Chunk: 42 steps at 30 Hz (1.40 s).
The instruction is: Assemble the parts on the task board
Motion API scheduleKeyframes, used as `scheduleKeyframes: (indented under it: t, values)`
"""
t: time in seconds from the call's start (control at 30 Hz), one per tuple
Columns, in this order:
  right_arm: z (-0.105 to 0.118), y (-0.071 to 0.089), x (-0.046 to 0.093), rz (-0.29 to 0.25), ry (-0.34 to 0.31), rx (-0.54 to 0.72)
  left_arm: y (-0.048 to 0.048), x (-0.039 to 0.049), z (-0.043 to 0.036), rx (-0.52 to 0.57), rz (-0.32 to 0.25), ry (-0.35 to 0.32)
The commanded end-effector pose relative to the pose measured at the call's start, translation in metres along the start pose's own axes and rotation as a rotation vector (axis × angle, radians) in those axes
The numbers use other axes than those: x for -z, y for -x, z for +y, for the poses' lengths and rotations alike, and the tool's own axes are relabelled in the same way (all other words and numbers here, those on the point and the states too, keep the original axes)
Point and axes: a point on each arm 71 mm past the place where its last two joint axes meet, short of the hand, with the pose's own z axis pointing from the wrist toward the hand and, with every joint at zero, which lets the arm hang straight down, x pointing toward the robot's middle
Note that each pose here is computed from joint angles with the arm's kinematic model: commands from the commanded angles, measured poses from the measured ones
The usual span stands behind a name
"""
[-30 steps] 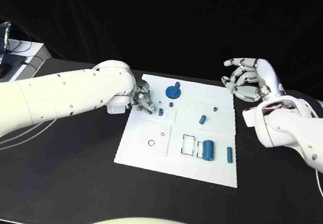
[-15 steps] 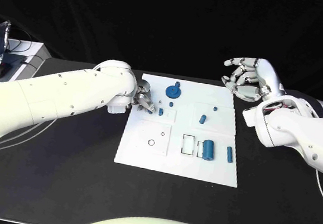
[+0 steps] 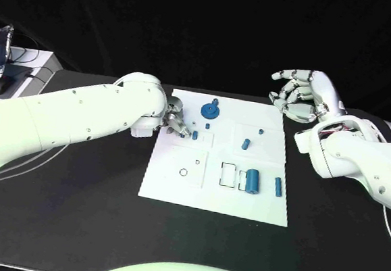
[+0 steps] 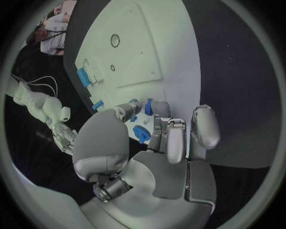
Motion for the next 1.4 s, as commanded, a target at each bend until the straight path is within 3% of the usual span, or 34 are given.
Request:
scheduleKeyframes:
  t: [0.03,0.77,1.4]
  values:
    - [0.0013,-0.0011,0.0002,0.013,0.013,0.003,-0.024,-0.0067,0.0091,-0.066,0.104,0.062]
    - [0.0009,-0.0008,0.0005,0.014,0.011,0.003,-0.021,-0.0037,0.0166,-0.082,0.089,0.081]
    - [0.0009,-0.0008,0.0005,0.015,0.012,0.003,-0.0197,-0.0023,0.0141,-0.051,0.069,0.053]
